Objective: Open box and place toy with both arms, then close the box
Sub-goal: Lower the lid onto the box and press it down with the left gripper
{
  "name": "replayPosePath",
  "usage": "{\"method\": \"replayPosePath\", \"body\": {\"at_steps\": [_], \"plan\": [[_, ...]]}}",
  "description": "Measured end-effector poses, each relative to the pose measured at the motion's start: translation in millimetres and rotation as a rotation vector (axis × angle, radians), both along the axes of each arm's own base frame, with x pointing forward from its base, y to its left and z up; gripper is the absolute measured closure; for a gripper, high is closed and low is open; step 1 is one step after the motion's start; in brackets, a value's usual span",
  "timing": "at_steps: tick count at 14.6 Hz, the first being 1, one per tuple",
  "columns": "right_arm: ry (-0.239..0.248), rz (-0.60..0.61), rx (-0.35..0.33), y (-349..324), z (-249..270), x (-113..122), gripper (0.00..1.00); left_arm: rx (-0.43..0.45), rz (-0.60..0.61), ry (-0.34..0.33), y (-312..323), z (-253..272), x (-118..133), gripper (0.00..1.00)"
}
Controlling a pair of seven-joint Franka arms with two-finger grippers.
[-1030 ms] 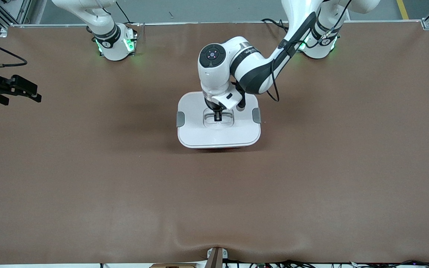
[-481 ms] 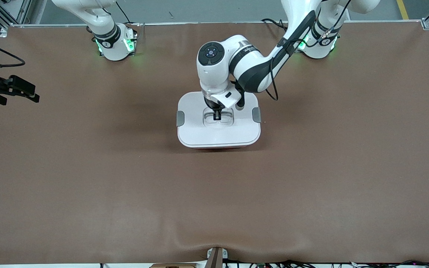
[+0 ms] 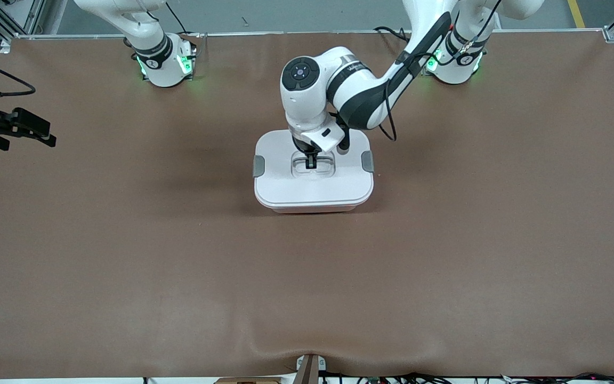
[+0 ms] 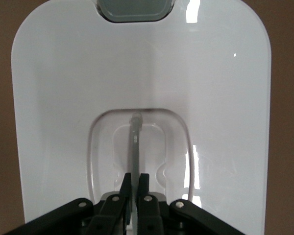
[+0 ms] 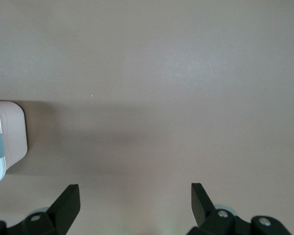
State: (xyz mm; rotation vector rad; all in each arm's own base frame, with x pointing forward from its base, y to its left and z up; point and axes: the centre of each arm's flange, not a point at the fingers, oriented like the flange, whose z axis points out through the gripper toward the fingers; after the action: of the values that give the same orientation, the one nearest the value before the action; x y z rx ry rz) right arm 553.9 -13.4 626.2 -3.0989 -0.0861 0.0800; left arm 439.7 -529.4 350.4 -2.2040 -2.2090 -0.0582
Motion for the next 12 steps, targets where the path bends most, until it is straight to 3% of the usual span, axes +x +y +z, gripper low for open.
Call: {"method": "replayPosePath", "body": {"at_steps": [12], "plan": [[0.0, -0.001, 0.0, -0.3, 0.0, 0.0, 0.0, -0.019, 0.006, -0.011, 1.8, -4.3, 3.7, 0.93]]}}
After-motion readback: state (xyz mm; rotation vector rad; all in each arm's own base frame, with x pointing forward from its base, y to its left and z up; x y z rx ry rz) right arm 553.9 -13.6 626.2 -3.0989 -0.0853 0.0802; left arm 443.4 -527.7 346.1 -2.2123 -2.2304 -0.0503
